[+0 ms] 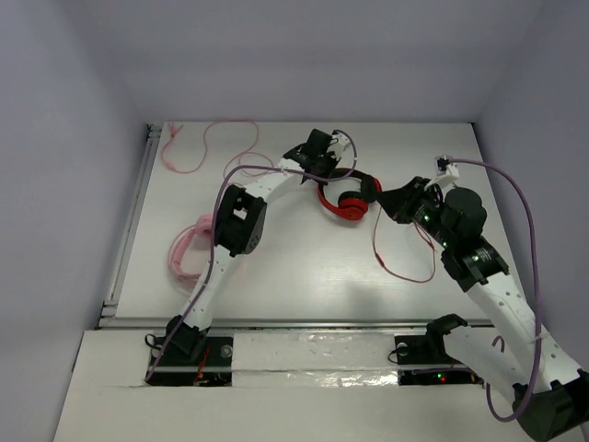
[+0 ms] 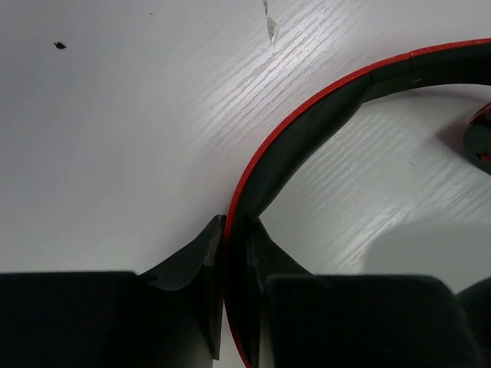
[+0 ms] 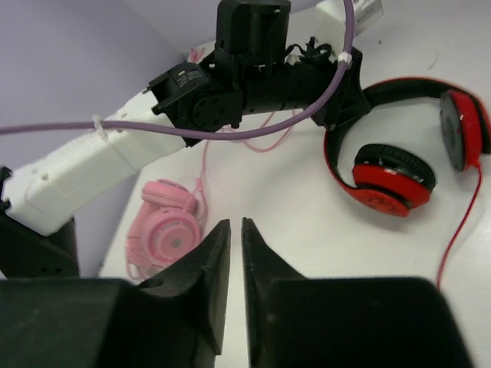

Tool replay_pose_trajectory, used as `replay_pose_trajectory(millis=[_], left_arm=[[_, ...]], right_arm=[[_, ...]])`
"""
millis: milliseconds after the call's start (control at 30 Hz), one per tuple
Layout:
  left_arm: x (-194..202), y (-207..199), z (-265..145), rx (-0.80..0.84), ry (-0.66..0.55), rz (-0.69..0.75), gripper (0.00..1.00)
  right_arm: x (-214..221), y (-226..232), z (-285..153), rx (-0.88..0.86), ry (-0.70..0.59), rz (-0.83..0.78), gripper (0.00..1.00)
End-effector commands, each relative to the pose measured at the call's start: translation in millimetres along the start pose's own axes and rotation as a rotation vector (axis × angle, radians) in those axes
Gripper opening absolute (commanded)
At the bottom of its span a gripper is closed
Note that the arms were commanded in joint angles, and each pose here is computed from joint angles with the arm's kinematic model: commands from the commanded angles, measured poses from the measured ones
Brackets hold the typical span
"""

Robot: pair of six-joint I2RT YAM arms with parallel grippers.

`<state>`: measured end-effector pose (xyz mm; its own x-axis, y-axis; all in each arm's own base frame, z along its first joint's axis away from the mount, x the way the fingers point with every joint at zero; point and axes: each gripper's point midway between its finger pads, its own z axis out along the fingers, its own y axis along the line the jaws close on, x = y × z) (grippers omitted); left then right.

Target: Wrap the headphones

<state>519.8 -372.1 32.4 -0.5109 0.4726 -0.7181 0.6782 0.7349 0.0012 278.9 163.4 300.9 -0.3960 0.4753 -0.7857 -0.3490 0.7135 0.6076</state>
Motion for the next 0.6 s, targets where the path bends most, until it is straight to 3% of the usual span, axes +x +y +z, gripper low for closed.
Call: replay_pose_trajectory(millis=[0, 67, 233, 267, 300, 367, 400, 467, 500, 567], left_arm=[[16, 4, -2, -0.029, 0.052, -0.006, 0.0], [-8, 4, -22, -0.009, 0.0, -0.041, 0.0], [-63, -6, -88, 0.101, -0.147, -0.207, 0.0], [-89, -2, -118, 0.108, -0.227, -0.226, 0.0], [-86, -10, -127, 0.143, -0.227, -0.247, 0.0], [-114, -7, -174, 0.172, -0.333, -0.314, 0.0], [-102, -17, -179, 0.217, -0.316, -0.338, 0.0], [-122, -14, -225, 0.239, -0.416, -0.389, 0.0], [-111, -11, -229, 0.246, -0.41, -0.42, 0.0], [-119, -14, -263, 0.27, -0.463, -0.441, 0.0]], right_arm=[[-2, 2, 1, -0.017, -0.024, -0.001, 0.14], [3, -1, 3, -0.017, -0.008, 0.006, 0.0], [6, -6, 7, -0.005, -0.011, 0.006, 0.0], [4, -8, 7, 0.002, -0.024, 0.001, 0.0], [5, -11, 7, 0.012, -0.025, -0.001, 0.0], [5, -14, 8, 0.024, -0.033, -0.027, 0.12], [5, -17, 7, 0.032, -0.035, -0.034, 0.3], [5, -17, 7, 0.027, -0.043, -0.034, 0.46], [8, -17, 7, 0.023, -0.04, -0.031, 0.56], [11, -21, 8, 0.034, -0.035, -0.029, 0.65]])
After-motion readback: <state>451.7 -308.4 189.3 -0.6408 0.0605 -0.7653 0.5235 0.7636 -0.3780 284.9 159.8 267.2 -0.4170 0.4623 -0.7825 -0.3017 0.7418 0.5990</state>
